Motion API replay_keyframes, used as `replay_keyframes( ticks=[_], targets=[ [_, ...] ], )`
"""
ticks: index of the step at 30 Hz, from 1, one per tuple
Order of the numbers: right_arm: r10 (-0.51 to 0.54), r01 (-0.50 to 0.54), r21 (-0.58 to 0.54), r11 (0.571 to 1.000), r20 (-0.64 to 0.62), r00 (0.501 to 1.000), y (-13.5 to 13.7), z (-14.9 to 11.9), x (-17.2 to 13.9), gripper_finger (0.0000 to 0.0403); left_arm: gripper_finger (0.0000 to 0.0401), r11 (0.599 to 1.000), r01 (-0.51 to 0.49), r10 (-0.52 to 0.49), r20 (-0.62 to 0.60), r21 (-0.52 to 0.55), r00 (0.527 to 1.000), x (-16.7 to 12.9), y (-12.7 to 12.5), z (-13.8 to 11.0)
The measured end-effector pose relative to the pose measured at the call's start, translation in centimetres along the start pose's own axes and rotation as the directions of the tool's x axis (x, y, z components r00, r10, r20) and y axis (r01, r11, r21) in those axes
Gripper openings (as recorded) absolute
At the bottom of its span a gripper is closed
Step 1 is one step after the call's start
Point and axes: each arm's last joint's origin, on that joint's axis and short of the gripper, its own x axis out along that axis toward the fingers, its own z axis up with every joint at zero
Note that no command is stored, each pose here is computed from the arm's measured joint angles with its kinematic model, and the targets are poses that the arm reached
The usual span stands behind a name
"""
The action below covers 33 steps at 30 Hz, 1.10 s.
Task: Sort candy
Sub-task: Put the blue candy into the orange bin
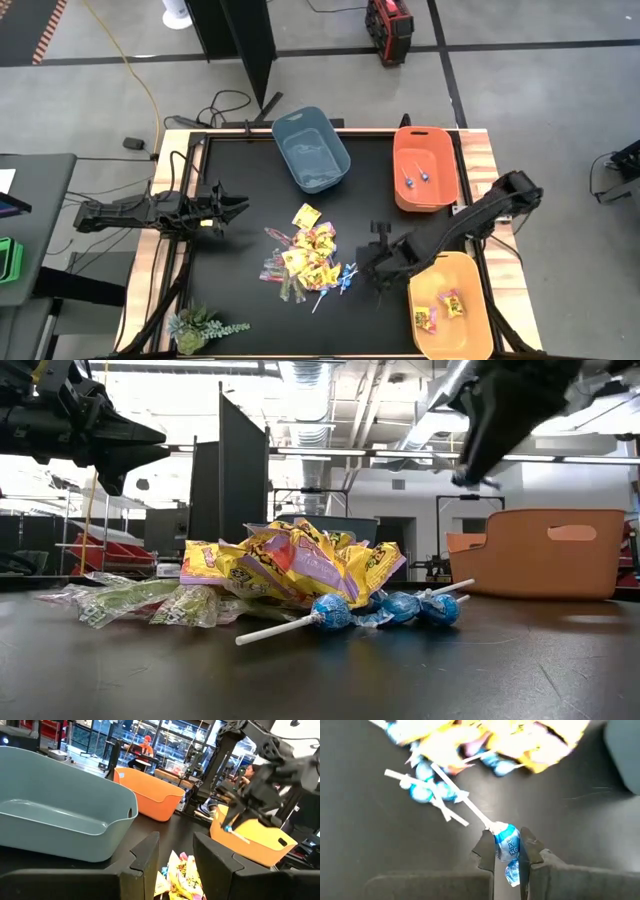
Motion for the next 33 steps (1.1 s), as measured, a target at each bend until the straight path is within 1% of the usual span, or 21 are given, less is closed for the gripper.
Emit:
replay_keyframes(
  ticks=[5, 8, 11, 14, 16, 19, 21, 23, 25, 27, 28, 30, 33],
  targets=[
    [-0.017, 0.005, 0.115, 0.993, 0.101, 0.995, -2.6, 0.7, -2.2, 0.0036, 0.0116, 1.000, 0.000, 0.000, 0.000, 0.000, 1.000, 0.0, 0.0, 0.0],
    [-0.053, 0.026, 0.163, 0.986, 0.164, 0.985, -3.9, 0.8, -2.9, 0.0036, 0.0116, 1.000, 0.000, 0.000, 0.000, 0.000, 1.000, 0.0, 0.0, 0.0],
    [-0.107, 0.058, 0.233, 0.971, 0.207, 0.972, -5.6, 0.0, -3.3, 0.0036, 0.0116, 1.000, 0.000, 0.000, 0.000, 0.000, 1.000, 0.0, 0.0, 0.0],
    [-0.174, 0.090, 0.336, 0.937, 0.227, 0.958, -7.2, -1.4, -3.1, 0.0035, 0.0116, 1.000, 0.000, 0.000, 0.000, 0.000, 1.000, 0.0, 0.0, 0.0],
    [-0.229, 0.111, 0.427, 0.897, 0.233, 0.945, -8.3, -2.6, -3.1, 0.0034, 0.0116, 1.000, 0.000, 0.000, -0.001, 0.000, 1.000, 0.0, 0.0, 0.0],
    [-0.319, 0.158, 0.568, 0.808, 0.195, 0.927, -9.8, -4.5, -3.4, 0.0034, 0.0116, 1.000, 0.000, 0.000, -0.001, 0.000, 1.000, 0.0, 0.0, 0.0],
    [-0.385, 0.220, 0.633, 0.742, 0.134, 0.913, -10.7, -5.9, -3.7, 0.0034, 0.0116, 1.000, 0.000, 0.000, -0.001, 0.000, 1.000, 0.0, 0.0, 0.0],
    [-0.438, 0.279, 0.690, 0.668, 0.062, 0.897, -11.6, -7.1, -4.1, 0.0034, 0.0116, 1.000, 0.000, 0.000, -0.001, 0.000, 1.000, 0.0, 0.0, 0.0],
    [-0.467, 0.334, 0.725, 0.603, -0.019, 0.884, -12.5, -8.3, -4.5, 0.0034, 0.0116, 1.000, 0.000, 0.000, -0.001, 0.000, 1.000, 0.0, 0.0, 0.0],
    [-0.487, 0.391, 0.739, 0.548, -0.098, 0.868, -13.3, -9.2, -4.7, 0.0034, 0.0116, 1.000, 0.000, 0.000, -0.001, 0.000, 1.000, 0.0, 0.0, 0.0],
    [-0.494, 0.420, 0.740, 0.525, -0.137, 0.859, -13.6, -9.5, -4.7, 0.0034, 0.0116, 1.000, 0.000, 0.000, 0.000, 0.000, 1.000, 0.0, 0.0, 0.0],
    [-0.495, 0.469, 0.733, 0.493, -0.206, 0.844, -14.2, -10.1, -4.7, 0.0035, 0.0116, 1.000, 0.000, 0.000, 0.000, 0.003, 1.000, 0.0, 0.0, 0.0],
    [-0.482, 0.513, 0.721, 0.465, -0.280, 0.830, -14.9, -10.4, -4.3, 0.0036, 0.0116, 1.000, 0.001, -0.001, 0.000, 0.002, 1.000, 0.0, 0.0, 0.0]
  ],
)
